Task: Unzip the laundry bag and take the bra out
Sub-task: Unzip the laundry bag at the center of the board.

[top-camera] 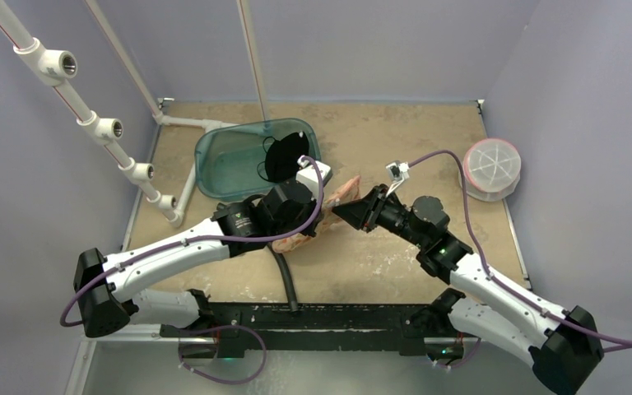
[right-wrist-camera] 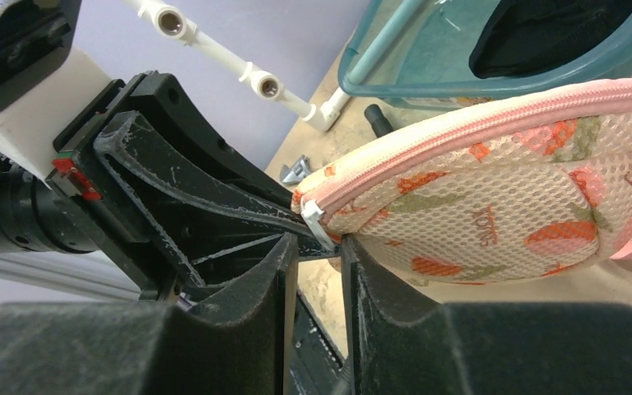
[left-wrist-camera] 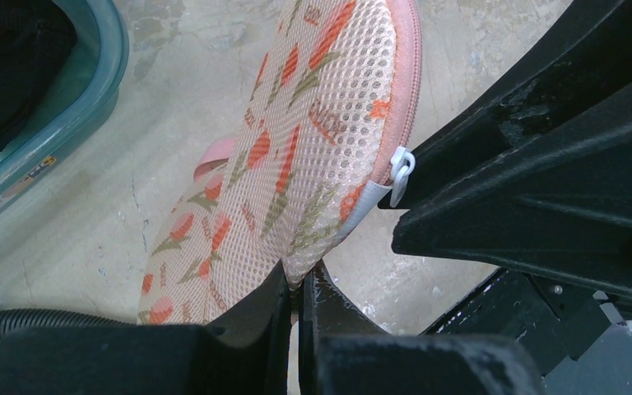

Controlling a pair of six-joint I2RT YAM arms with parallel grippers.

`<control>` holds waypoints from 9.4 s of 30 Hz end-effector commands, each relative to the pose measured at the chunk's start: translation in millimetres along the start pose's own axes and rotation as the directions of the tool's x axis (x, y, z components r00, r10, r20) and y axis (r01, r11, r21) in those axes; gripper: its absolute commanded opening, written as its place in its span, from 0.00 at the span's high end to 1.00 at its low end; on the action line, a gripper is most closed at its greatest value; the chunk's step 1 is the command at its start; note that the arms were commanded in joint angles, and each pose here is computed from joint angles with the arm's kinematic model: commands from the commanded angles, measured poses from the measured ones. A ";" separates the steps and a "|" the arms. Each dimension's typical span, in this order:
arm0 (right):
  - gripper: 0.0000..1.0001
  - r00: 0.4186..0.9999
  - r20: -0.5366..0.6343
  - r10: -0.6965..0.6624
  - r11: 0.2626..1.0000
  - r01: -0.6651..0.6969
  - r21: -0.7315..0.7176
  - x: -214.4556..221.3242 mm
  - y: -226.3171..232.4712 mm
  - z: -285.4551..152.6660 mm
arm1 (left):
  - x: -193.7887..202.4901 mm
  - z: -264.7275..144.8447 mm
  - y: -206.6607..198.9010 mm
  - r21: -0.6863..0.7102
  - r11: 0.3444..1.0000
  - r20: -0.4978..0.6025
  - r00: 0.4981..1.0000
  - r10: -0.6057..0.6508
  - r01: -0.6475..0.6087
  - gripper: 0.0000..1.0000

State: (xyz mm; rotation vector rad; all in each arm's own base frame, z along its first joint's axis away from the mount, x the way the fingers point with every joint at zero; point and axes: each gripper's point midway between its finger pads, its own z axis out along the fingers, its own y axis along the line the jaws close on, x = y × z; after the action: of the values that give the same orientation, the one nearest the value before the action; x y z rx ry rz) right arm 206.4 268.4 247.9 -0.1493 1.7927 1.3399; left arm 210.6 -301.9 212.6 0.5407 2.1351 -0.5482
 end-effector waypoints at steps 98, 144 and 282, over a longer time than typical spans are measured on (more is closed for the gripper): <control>1.00 0.964 0.262 0.052 0.974 -0.107 0.202 -10.6 -45.1 -65.2 | 15.2 48.7 -62.5 -0.306 0.860 0.209 0.852 0.480 -0.409 0.47; 0.50 0.875 0.232 -0.426 0.904 0.401 0.147 -47.5 0.9 -72.0 | -31.1 -3.5 -48.9 0.116 0.763 -0.030 0.766 0.642 -0.635 1.00; 1.00 0.910 0.218 -0.352 0.931 0.315 0.187 -56.9 -6.0 -61.7 | -28.9 -40.1 -40.3 -0.021 0.853 0.492 0.738 0.462 -0.521 0.47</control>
State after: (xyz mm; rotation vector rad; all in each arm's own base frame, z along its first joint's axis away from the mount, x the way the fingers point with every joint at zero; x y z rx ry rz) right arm 217.0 185.0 262.3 -0.0988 1.6577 0.8872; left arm 182.2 -318.5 233.3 1.0603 1.4335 -0.4162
